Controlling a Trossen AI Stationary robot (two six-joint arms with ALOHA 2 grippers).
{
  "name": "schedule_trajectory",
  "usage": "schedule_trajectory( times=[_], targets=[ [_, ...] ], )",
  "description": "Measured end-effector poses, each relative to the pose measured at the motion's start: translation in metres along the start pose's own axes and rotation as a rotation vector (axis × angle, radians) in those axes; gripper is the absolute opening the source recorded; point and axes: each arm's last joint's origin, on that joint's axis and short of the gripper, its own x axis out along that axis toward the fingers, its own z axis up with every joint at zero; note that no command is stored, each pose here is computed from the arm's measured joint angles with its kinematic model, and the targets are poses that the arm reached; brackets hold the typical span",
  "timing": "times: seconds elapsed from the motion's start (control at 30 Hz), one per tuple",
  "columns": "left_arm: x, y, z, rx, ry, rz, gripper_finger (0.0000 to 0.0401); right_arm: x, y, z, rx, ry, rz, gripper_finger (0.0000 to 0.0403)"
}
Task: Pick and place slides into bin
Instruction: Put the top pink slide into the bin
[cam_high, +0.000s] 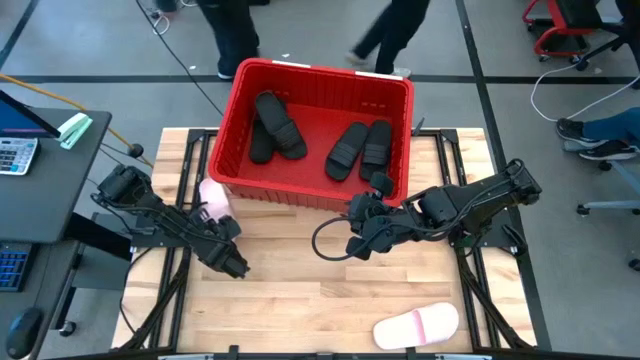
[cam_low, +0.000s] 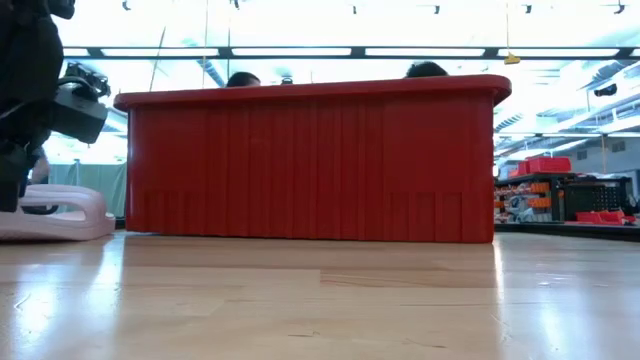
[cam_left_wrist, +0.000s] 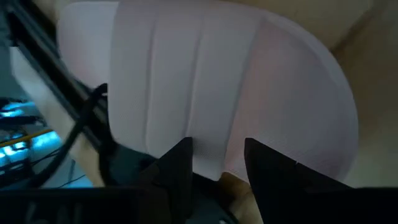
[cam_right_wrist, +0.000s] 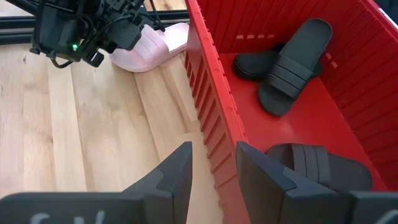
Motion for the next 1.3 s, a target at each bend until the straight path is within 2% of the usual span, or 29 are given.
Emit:
schedule_trajectory(
  times=[0.53, 0.77, 0.93, 1.13, 1.3],
  targets=[
    [0.002, 0.004, 0.002, -0.015, -0.111, 0.075, 0.0125, 0.000, 0.000, 0.000, 0.000, 0.000, 0.001, 0.0128],
    [0.004, 0.012, 0.007, -0.051, -0.099, 0.138, 0.0107, 0.000, 0.000, 0.000, -0.006, -0.001, 0.002, 0.0128],
    [0.007, 0.016, 0.013, -0.084, -0.076, 0.147, 0.0080, 0.000, 0.000, 0.000, -0.006, -0.001, 0.002, 0.0128],
    [0.008, 0.018, 0.017, -0.098, -0.060, 0.151, 0.0010, 0.000, 0.000, 0.000, -0.007, -0.001, 0.002, 0.0128],
    [0.008, 0.017, 0.016, -0.099, -0.045, 0.138, 0.0004, 0.000, 0.000, 0.000, -0.007, 0.000, 0.002, 0.0128]
  ],
)
